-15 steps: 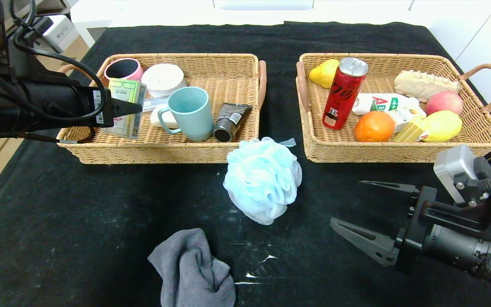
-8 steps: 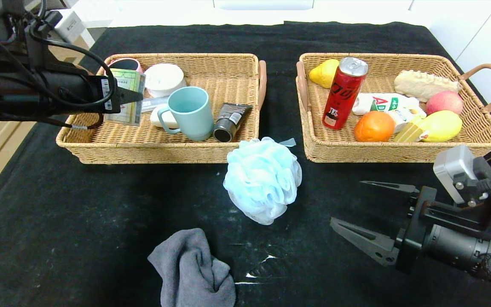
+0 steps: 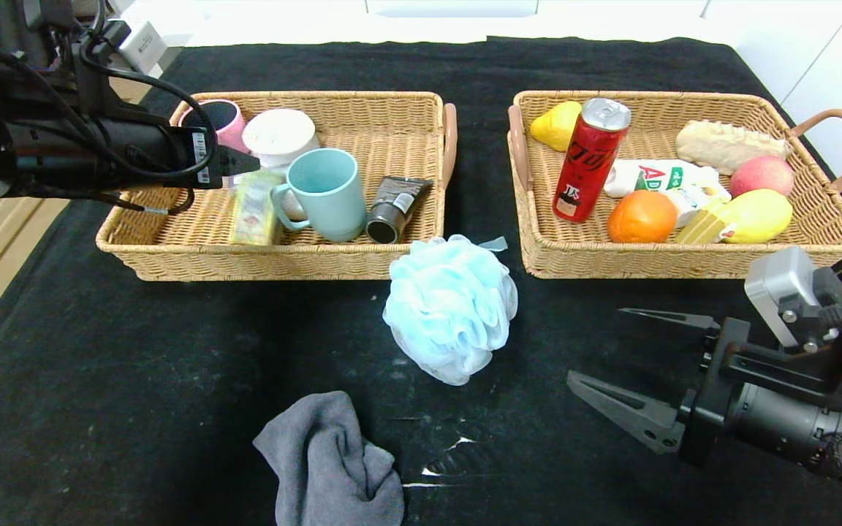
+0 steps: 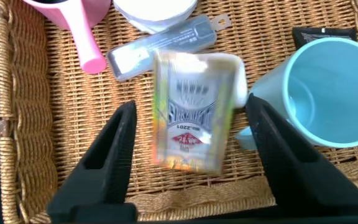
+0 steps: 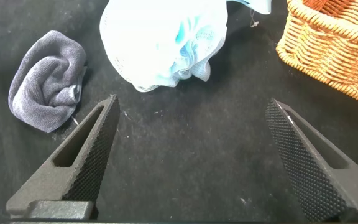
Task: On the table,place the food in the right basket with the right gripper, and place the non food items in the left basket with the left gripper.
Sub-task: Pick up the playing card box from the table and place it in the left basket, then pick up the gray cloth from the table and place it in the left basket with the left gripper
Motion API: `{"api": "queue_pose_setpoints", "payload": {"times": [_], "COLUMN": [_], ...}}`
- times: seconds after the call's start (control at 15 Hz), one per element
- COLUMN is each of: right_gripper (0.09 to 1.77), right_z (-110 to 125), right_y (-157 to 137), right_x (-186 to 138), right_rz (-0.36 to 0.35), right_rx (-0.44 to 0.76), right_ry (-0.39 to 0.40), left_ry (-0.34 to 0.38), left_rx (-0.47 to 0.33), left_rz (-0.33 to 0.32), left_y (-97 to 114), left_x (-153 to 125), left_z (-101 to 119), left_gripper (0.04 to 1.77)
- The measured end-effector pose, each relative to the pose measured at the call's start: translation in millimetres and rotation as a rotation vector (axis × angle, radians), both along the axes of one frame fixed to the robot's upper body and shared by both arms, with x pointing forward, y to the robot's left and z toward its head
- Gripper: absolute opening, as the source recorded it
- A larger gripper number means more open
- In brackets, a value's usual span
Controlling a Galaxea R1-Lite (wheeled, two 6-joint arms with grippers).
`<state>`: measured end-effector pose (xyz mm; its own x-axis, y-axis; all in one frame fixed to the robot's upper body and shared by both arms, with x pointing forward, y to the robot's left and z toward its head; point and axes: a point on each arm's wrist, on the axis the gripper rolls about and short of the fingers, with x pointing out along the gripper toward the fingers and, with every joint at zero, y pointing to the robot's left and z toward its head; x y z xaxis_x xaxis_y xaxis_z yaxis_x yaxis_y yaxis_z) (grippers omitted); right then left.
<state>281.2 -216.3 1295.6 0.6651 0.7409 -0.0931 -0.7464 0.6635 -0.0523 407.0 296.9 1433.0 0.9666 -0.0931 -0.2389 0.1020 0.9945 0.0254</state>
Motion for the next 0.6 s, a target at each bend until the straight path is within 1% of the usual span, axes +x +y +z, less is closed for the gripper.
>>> {"api": "queue_pose_setpoints", "payload": {"times": [0.2,0.4,0.6], "right_gripper": [1.71,1.71,1.71], "right_z": [0.3,0.9,5.6], "right_y": [0.0,0.5,0.9], "right_x": [0.4,-2.4,-9.4], "right_rz": [-0.001,0.008,0.024], "right_rx": [-0.001,-0.002,0.010], "right_ry": [-0.002,-0.009,-0.026], "left_ry": [0.004,0.001,0.007], "left_rx": [-0.001,-0.006,-0.001], "left_rz": [0.000,0.006,0.031], "left_y": [0.1,0.9,4.5], "left_x": [0.4,-0.6,-7.0], "left_z": [-1.0,-0.5,-1.5], "left_gripper": [1.43,1.52,1.58]}}
